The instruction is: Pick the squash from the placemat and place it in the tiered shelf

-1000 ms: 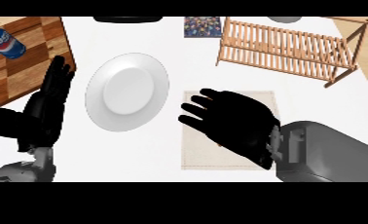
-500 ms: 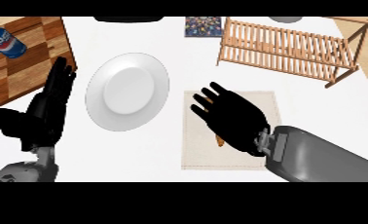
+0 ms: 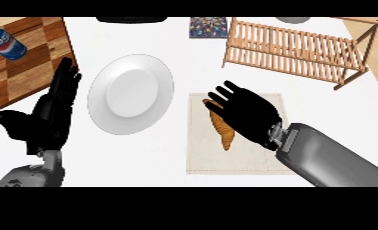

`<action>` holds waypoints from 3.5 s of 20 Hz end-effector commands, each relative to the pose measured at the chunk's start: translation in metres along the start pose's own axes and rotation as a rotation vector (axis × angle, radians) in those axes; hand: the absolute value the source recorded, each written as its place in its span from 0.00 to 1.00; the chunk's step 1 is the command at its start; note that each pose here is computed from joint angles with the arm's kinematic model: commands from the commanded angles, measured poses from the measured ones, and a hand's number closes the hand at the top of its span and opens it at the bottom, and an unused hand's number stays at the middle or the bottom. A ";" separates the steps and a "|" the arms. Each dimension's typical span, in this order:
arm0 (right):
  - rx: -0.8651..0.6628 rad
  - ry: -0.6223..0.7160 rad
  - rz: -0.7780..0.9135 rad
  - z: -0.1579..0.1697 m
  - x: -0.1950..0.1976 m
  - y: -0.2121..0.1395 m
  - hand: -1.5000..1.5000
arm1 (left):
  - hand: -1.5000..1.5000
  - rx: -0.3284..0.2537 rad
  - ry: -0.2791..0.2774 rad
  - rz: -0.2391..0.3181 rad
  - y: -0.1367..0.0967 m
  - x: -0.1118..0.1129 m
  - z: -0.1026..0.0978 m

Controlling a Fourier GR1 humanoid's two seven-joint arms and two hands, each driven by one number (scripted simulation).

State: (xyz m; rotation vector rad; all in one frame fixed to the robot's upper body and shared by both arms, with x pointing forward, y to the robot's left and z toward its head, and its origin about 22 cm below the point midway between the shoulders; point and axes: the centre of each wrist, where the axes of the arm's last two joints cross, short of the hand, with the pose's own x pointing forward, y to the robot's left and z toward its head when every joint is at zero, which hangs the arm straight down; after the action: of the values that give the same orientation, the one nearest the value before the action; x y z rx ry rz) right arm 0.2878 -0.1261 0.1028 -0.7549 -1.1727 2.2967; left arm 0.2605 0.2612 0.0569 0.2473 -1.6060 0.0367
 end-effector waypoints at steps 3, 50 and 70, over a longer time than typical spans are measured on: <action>0.027 0.010 0.000 -0.004 0.000 0.009 0.00 | 0.50 0.003 -0.006 0.006 -0.004 -0.005 0.004; -0.325 0.838 -1.014 -0.013 0.013 0.026 1.00 | 0.50 0.033 0.018 -0.004 0.020 -0.006 0.003; -0.850 1.255 -1.041 0.102 -0.030 -0.075 1.00 | 0.50 0.003 0.000 -0.006 0.009 0.003 -0.002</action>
State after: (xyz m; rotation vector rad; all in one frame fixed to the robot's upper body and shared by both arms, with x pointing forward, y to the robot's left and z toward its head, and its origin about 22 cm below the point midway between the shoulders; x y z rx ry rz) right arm 0.2506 -0.1448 0.2288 -1.1198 -1.3998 0.2819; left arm 0.2565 0.2705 0.0528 0.2572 -1.6051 0.0390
